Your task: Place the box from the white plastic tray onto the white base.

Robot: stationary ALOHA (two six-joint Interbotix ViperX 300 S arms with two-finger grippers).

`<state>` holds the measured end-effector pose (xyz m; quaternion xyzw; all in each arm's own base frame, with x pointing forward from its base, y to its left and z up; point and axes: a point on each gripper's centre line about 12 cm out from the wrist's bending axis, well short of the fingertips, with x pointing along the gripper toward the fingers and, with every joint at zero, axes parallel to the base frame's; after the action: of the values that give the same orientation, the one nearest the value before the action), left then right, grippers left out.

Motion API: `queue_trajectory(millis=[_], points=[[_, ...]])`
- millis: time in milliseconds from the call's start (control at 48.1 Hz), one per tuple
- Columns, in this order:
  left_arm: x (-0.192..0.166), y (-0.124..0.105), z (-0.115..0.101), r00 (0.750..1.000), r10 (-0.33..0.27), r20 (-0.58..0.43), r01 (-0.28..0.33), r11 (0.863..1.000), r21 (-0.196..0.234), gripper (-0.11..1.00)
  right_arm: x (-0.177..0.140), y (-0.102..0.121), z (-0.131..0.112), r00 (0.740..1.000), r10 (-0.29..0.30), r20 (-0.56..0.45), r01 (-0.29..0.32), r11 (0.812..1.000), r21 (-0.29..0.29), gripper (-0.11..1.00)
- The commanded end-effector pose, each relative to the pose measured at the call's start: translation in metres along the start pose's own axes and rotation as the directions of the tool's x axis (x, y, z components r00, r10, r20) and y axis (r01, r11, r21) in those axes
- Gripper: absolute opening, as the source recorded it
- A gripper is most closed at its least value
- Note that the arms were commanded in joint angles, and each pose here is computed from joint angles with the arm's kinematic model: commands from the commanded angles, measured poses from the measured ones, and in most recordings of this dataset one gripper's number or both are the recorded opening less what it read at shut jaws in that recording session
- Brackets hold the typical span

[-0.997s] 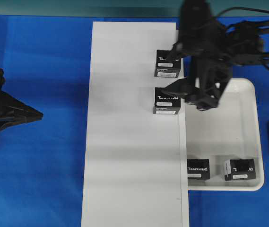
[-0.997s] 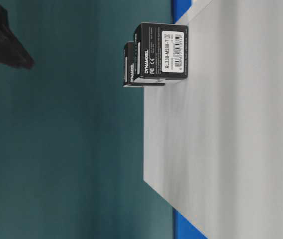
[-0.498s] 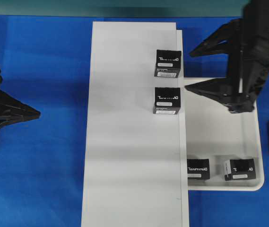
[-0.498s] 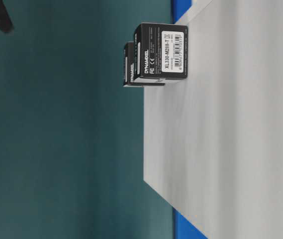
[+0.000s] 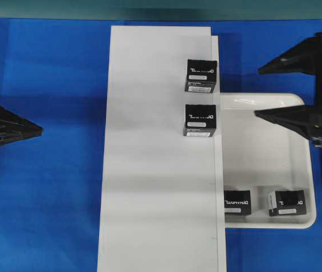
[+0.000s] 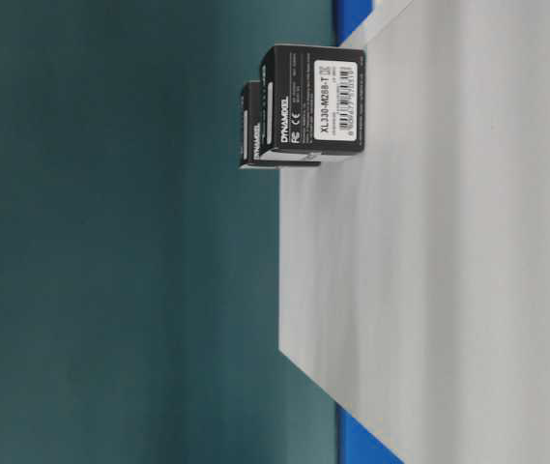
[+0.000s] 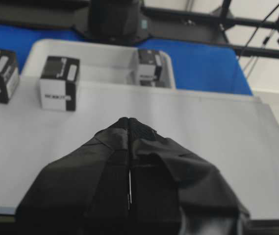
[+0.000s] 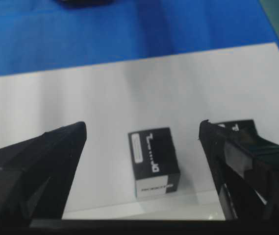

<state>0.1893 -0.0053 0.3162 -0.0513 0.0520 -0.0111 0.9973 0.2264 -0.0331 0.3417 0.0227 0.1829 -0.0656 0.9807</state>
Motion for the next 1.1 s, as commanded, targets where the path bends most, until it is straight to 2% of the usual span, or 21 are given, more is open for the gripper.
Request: queue_trajectory(millis=[0, 270, 602, 831, 1080], points=[[-0.003, 0.000, 0.005, 1.000, 0.002, 0.014, -0.002, 1.000, 0.001, -0.07, -0.008, 0.002, -0.001, 0.999, 0.006, 0.037, -0.006, 1.000, 0.003, 0.96], [-0.010, 0.000, 0.008, 1.000, 0.001, 0.026, -0.001, 1.000, -0.002, -0.07, -0.039, 0.003, -0.016, 0.993, 0.013, 0.118, -0.017, 0.999, 0.029, 0.96], [-0.010, 0.002, 0.007, 1.000, 0.012, 0.023, -0.012, 1.000, -0.002, -0.07, -0.054, 0.003, -0.032, 0.989, 0.015, 0.148, -0.038, 0.988, 0.153, 0.96], [-0.009, 0.003, 0.007, 1.000, 0.017, 0.019, -0.017, 1.000, -0.002, -0.07, -0.053, 0.004, -0.035, 0.990, 0.019, 0.140, -0.037, 0.992, 0.122, 0.96], [-0.008, 0.005, 0.006, 0.999, 0.028, 0.017, -0.028, 1.000, -0.006, -0.07, -0.054, 0.004, -0.034, 0.989, 0.020, 0.148, -0.038, 0.992, 0.123, 0.96]])
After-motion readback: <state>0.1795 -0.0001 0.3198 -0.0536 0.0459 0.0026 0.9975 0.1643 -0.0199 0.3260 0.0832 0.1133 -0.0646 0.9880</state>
